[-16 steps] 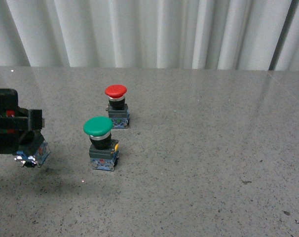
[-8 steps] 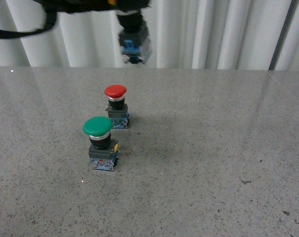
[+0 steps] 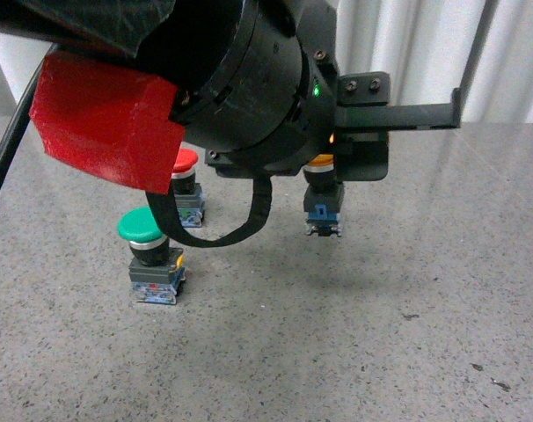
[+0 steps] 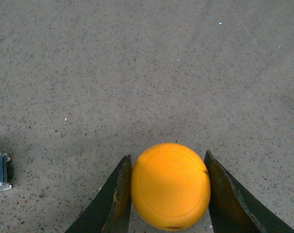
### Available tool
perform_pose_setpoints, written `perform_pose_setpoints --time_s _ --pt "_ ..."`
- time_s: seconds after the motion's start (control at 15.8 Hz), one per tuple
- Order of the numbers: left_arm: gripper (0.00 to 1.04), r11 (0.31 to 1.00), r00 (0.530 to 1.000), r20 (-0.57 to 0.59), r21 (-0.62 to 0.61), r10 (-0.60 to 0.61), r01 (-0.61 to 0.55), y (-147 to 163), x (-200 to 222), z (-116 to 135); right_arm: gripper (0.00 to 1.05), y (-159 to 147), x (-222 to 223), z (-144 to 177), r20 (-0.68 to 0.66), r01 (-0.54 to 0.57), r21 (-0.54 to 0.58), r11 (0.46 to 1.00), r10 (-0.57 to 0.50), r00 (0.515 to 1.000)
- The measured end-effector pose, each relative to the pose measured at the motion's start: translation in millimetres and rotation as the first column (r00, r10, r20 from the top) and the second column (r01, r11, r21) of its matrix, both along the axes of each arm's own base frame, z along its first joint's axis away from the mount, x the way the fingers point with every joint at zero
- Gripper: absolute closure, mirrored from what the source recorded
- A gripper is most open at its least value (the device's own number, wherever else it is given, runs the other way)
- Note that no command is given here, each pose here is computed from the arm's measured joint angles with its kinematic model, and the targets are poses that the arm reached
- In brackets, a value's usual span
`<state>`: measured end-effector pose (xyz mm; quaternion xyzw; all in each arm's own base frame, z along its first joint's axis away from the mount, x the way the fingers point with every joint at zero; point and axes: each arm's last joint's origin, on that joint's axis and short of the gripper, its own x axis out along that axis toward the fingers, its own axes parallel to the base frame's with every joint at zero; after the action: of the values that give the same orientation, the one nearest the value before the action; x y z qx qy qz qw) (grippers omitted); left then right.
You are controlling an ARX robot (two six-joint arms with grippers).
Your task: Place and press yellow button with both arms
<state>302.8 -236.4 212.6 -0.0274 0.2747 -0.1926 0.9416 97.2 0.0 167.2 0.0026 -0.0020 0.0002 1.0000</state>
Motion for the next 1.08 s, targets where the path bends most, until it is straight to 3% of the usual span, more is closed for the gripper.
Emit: perform_pose_setpoints --time_s 0.32,0.7,0.82,0.95,1.08 --pt "0.70 0.995 0.989 -0.109 0.005 0.101 -0.101 -4.1 2.7 -28.1 0.06 0.0 0.0 0.0 0.000 0.000 0.000 1.000 0.000 1.000" --pt "0.06 0.994 0.991 -0.093 -0.035 0.101 -0.105 -3.8 4.1 -21.6 0.06 0.0 0.0 0.0 0.000 0.000 0.000 1.000 0.000 1.000" --pt "0.07 0.991 0.992 -0.027 -0.045 0.125 -0.126 5.4 6.8 -5.1 0.06 0.0 0.0 0.0 0.000 0.000 0.000 1.000 0.000 1.000" --pt "0.07 0.981 0.974 0.121 -0.048 0.190 -0.185 37.2 5.7 30.1 0.06 0.0 0.0 0.0 0.000 0.000 0.000 1.000 0.000 1.000" --pt "0.07 0.958 0.936 0.217 -0.004 0.279 -0.285 75.4 -0.5 48.1 0.06 0.0 0.0 0.0 0.000 0.000 0.000 1.000 0.000 1.000"
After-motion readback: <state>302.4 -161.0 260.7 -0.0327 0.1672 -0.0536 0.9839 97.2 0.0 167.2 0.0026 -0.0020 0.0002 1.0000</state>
